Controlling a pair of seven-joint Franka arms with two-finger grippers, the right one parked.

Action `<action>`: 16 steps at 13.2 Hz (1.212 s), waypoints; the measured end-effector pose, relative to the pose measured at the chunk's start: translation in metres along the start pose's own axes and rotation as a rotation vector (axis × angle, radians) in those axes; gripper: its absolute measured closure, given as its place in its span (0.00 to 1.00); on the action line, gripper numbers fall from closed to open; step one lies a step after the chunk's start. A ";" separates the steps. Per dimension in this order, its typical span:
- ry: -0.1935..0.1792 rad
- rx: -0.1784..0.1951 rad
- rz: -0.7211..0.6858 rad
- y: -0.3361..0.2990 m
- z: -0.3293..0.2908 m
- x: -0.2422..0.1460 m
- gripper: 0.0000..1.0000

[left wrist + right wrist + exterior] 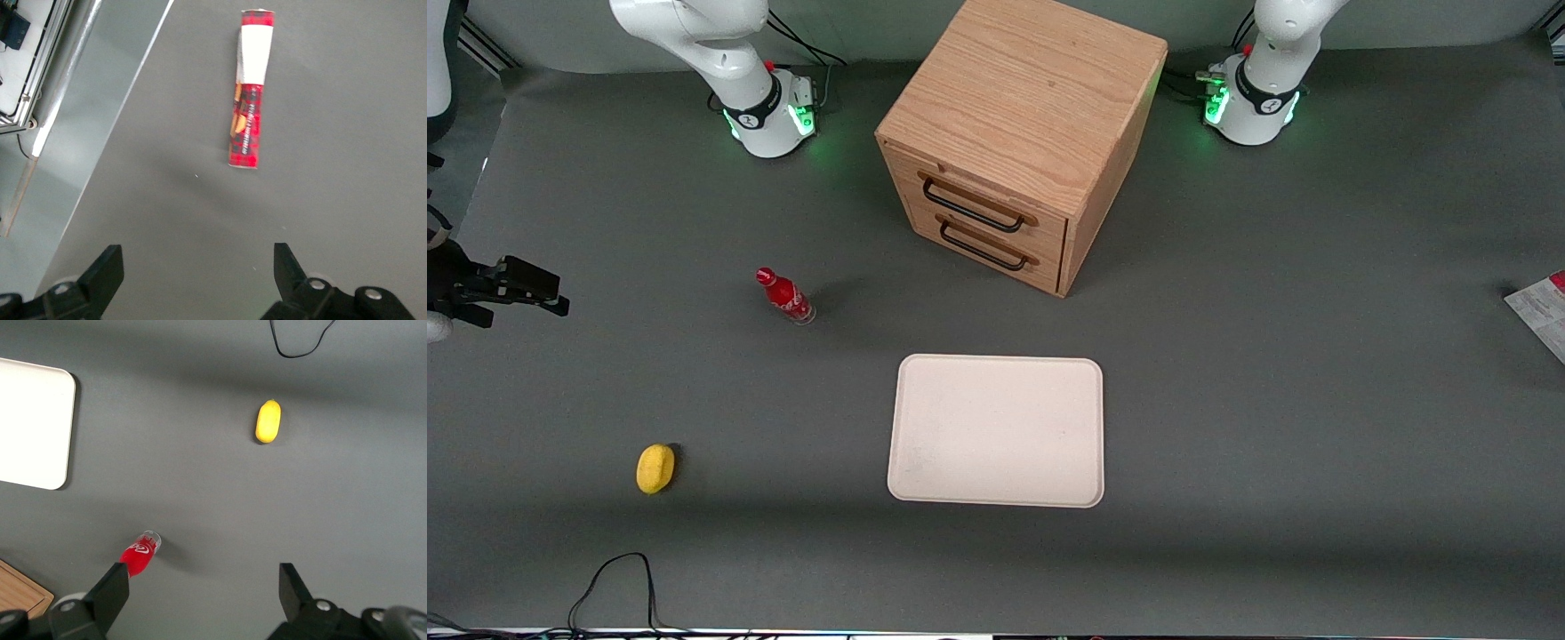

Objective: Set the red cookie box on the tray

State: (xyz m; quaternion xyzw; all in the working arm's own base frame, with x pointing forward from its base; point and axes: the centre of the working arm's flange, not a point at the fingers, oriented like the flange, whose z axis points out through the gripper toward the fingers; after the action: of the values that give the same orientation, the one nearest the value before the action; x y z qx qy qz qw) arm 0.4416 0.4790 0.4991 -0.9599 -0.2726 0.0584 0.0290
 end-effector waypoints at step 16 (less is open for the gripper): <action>0.110 -0.063 -0.012 0.046 0.221 0.089 0.00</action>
State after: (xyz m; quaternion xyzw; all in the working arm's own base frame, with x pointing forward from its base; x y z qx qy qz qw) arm 0.5122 0.4924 0.2677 -0.9605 -0.2779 -0.0034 0.0142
